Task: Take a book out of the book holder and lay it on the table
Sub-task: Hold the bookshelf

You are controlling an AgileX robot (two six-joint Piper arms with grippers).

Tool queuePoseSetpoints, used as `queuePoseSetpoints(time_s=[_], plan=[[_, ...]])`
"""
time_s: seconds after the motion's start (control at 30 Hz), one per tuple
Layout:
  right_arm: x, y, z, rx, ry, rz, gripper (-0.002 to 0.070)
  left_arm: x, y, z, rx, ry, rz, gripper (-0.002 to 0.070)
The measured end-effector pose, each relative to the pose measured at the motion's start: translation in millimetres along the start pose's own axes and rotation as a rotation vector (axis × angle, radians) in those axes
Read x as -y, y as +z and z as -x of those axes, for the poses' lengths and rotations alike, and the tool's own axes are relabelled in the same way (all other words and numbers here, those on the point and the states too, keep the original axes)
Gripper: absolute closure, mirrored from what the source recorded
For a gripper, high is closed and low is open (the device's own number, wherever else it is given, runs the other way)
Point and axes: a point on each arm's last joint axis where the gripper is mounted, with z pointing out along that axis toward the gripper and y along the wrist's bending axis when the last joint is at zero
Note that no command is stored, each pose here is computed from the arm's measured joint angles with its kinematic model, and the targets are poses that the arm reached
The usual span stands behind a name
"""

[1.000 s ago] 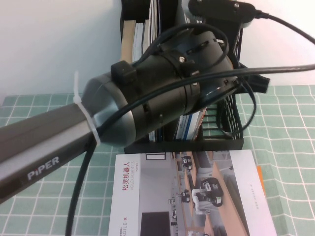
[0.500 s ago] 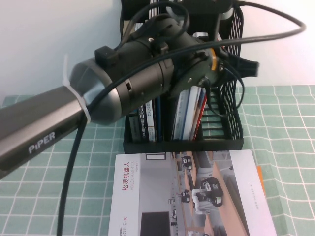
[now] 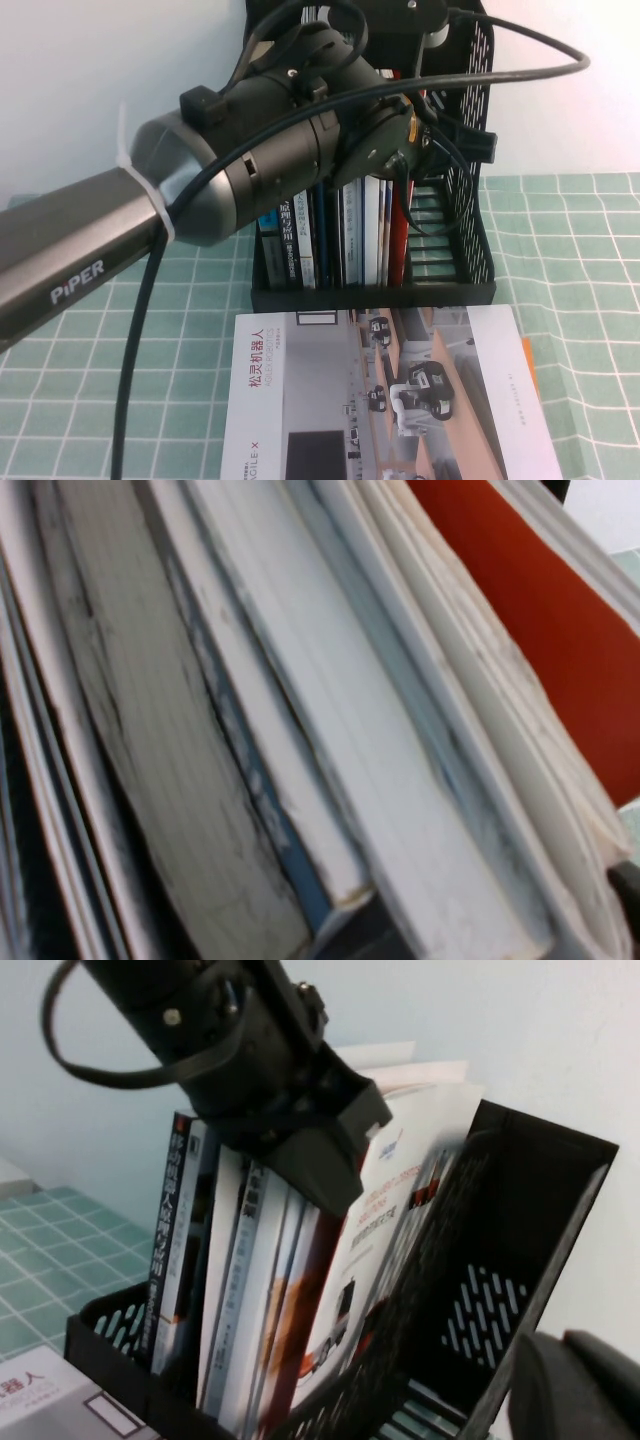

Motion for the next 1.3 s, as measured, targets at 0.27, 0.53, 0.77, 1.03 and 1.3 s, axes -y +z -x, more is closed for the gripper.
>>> queuePoseSetpoints(time_s=[0.27, 0.53, 0.77, 1.03, 1.3], plan=[[-7, 30, -27, -0.051, 0.033, 0.086, 0.0678, -0.5, 0, 1, 0.006, 0.012, 0.006, 0.0676], [-26, 68, -37, -0.113, -0.066, 0.180, 0.0678, -0.9, 0, 1, 0.009, 0.020, 0.010, 0.0676], [-24, 106, -31, -0.101, -0.046, 0.168, 0.0678, -5.7, 1, 3, 0.014, 0.015, 0.019, 0.0676], [-15, 148, -41, -0.025, 0.079, 0.145, 0.0450, -7.7, 2, 4, 0.017, 0.013, 0.021, 0.0676], [-9, 182, -48, -0.001, 0.134, 0.149, 0.0301, -8.2, 2, 5, 0.022, 0.023, 0.026, 0.0676]])
